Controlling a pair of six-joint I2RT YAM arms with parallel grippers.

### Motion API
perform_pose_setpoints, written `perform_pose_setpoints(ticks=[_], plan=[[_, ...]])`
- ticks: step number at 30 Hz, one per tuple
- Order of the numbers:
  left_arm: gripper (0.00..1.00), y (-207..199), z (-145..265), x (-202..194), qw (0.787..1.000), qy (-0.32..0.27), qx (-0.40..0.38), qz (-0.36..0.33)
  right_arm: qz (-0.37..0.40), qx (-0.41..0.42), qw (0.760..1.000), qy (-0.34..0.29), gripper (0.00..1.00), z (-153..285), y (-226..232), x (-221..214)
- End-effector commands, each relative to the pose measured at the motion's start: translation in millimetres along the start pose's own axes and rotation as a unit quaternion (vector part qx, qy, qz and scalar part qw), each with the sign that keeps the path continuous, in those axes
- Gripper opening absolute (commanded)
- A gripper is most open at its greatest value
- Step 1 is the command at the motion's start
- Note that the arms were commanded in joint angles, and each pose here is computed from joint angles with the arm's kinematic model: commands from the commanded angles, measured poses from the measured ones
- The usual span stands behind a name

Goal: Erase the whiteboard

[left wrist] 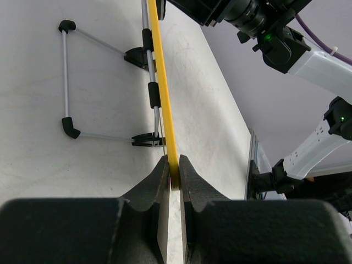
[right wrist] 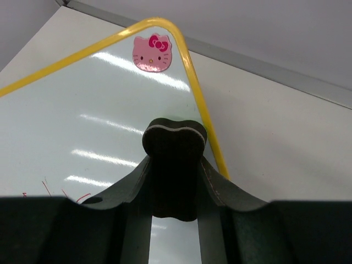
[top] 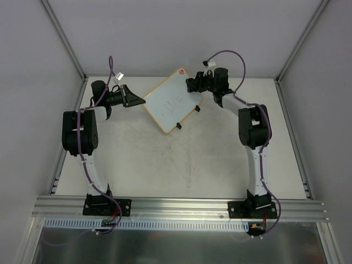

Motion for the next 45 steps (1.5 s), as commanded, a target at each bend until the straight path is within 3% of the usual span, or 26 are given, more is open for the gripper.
perform_pose_setpoints(ticks=[1,16,30,45], plan=[[0.00,-20,-10,-7,0.998,0.039,-0.038,-0.043,0.002,0.015,0.999,-0.030,0.00,-8,7,28],[0.00,-21,-10,-8,0.998,0.040,-0.038,-0.042,0.015,0.029,0.997,-0.067,0.00,-37,29,59],[0.00,-22,-10,-8,0.997,0.040,-0.039,-0.045,0.041,0.017,0.998,0.036,0.00,-16,27,24],[0.00,-23,-11,-8,0.997,0.039,-0.039,-0.046,0.000,0.032,0.989,0.147,0.00,13,39,-12]])
Point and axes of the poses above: each gripper's point midway between its finger pads, its own z axis back along the fingers, its own y axis along the line the jaws close on, x = y × z, the point moved 7 cm from there along z, back along the fingers, and after that the axes turned 7 degrees about z, right-handed, at the moved point
